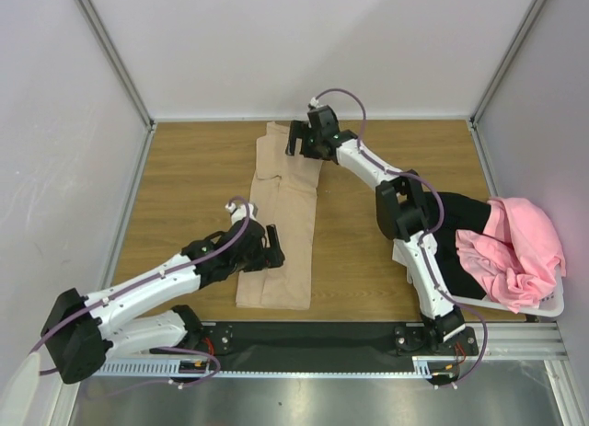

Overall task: Fold and stack the t-shirts
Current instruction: Fold the tshirt

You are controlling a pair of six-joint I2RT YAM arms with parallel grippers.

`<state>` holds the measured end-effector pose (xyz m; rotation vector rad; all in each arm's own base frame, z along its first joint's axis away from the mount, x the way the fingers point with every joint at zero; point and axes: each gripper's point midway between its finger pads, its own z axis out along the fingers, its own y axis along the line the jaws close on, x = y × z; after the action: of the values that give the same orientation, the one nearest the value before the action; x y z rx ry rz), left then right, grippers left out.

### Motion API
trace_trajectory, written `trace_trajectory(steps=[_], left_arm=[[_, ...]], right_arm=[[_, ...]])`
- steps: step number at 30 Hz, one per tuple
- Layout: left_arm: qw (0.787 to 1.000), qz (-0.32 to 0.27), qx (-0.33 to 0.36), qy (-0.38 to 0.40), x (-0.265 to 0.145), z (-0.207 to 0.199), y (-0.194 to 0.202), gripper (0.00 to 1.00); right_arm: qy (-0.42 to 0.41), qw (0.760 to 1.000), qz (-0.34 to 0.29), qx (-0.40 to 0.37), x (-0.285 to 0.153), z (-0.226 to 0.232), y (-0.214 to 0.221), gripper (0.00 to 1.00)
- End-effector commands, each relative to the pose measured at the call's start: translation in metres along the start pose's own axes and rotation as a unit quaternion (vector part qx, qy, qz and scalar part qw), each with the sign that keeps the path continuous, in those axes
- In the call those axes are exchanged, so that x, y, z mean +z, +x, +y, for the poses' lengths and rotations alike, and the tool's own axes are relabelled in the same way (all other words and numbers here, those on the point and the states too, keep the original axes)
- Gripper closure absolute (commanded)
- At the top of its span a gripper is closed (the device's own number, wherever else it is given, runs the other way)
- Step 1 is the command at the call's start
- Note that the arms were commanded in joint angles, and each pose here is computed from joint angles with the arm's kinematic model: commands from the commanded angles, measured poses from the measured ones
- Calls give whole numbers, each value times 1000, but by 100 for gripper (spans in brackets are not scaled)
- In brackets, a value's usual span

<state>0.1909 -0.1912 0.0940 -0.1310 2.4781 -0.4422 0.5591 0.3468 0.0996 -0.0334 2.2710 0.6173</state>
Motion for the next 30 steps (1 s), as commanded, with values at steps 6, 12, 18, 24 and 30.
trace_trajectory(steps=[6, 12, 18, 24, 30], left_arm=[[998, 44, -11, 31, 27, -2, 33, 5], [996, 75, -11, 40, 34, -7, 56, 6], [992, 122, 10, 17, 38, -6, 86, 6], [990, 140, 25, 10, 38, -7, 92, 6], [991, 117, 65, 19, 25, -26, 62, 6]], right_arm=[[23, 999, 26, -16, 28, -15, 26, 0], [8, 999, 1, -32, 45, -18, 13, 0], [-15, 999, -28, -20, 70, -34, -3, 0], [-40, 997, -62, -24, 73, -35, -25, 0], [-139, 984, -106, -40, 17, 34, -81, 0]])
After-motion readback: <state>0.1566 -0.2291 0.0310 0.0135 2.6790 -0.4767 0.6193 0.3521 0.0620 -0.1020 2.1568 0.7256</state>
